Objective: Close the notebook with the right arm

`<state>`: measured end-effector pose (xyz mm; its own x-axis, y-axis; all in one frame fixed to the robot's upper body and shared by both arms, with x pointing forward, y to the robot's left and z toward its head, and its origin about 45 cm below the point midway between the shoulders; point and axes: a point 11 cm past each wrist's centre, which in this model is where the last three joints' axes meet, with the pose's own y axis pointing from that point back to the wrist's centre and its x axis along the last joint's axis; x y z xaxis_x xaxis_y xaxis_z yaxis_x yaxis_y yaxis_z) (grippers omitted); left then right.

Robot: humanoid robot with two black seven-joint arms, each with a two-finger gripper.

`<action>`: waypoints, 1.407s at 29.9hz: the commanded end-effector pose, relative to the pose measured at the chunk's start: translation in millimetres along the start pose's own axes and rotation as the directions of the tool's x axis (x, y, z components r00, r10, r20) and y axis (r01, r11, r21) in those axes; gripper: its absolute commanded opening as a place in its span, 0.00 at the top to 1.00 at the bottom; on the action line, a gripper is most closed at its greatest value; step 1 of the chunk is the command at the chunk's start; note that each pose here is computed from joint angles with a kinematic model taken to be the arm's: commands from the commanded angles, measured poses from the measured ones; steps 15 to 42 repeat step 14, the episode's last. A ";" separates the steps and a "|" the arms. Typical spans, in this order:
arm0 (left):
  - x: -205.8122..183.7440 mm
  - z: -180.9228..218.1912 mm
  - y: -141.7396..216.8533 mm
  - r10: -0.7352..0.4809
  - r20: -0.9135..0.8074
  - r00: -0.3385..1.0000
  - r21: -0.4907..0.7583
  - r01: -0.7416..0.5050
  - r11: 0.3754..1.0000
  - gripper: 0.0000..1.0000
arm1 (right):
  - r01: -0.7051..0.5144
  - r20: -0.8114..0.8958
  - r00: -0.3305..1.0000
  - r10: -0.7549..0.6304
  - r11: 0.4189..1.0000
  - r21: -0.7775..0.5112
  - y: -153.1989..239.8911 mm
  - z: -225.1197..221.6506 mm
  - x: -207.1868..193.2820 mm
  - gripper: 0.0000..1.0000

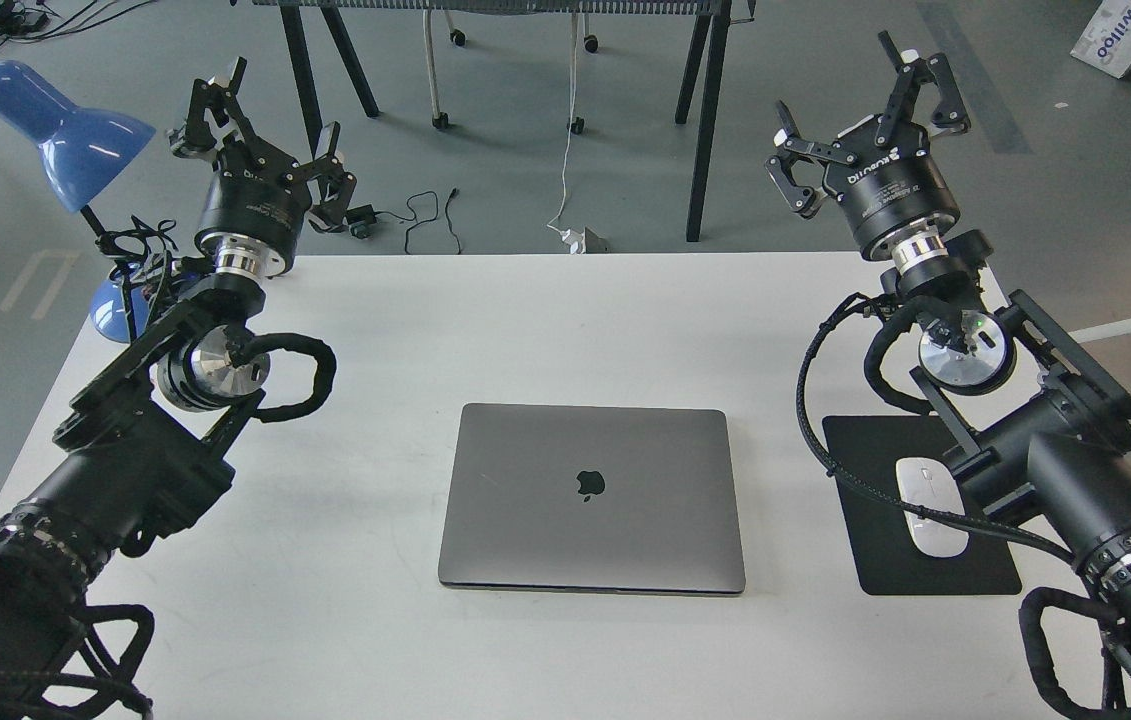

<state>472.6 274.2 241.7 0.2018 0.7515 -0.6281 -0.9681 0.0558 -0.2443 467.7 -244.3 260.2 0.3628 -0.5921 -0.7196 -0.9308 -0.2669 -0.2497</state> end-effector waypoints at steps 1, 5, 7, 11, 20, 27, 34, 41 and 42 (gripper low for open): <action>0.0 0.0 0.0 0.000 0.000 1.000 0.000 0.000 1.000 0.00 | -0.002 -0.006 1.000 0.002 1.000 -0.014 1.0 4.2 0.5 0.00; 0.0 0.0 0.0 0.000 0.000 1.000 0.000 0.000 1.000 0.00 | -0.005 -0.003 1.000 0.005 1.000 -0.005 0.7 1.7 1.0 0.00; 0.0 0.0 0.0 0.000 0.000 1.000 0.000 0.000 1.000 0.00 | -0.001 -0.004 1.000 0.001 1.000 -0.008 0.3 2.2 0.2 0.00; 0.0 0.0 0.0 0.000 0.000 1.000 0.000 0.000 1.000 0.00 | 0.000 -0.004 1.000 0.000 1.000 -0.009 0.2 2.6 -0.4 0.00; 0.0 0.0 0.0 0.000 0.000 1.000 0.000 0.000 1.000 0.00 | 0.000 -0.004 1.000 0.000 1.000 -0.008 0.1 2.2 -0.3 0.00; 0.0 0.0 0.0 0.000 0.000 1.000 0.000 0.000 1.000 0.00 | 0.000 -0.004 1.000 0.000 1.000 -0.008 0.1 2.2 -0.3 0.00; 0.0 0.0 0.0 0.000 0.000 1.000 0.000 0.000 1.000 0.00 | 0.000 -0.004 1.000 0.000 1.000 -0.008 0.1 2.2 -0.3 0.00; 0.0 0.0 0.0 0.000 0.000 1.000 0.000 0.000 1.000 0.00 | 0.000 -0.004 1.000 0.000 1.000 -0.008 0.1 2.2 -0.3 0.00; 0.0 0.0 0.0 0.000 0.000 1.000 0.000 0.000 1.000 0.00 | 0.000 -0.004 1.000 0.000 1.000 -0.008 0.1 2.2 -0.3 0.00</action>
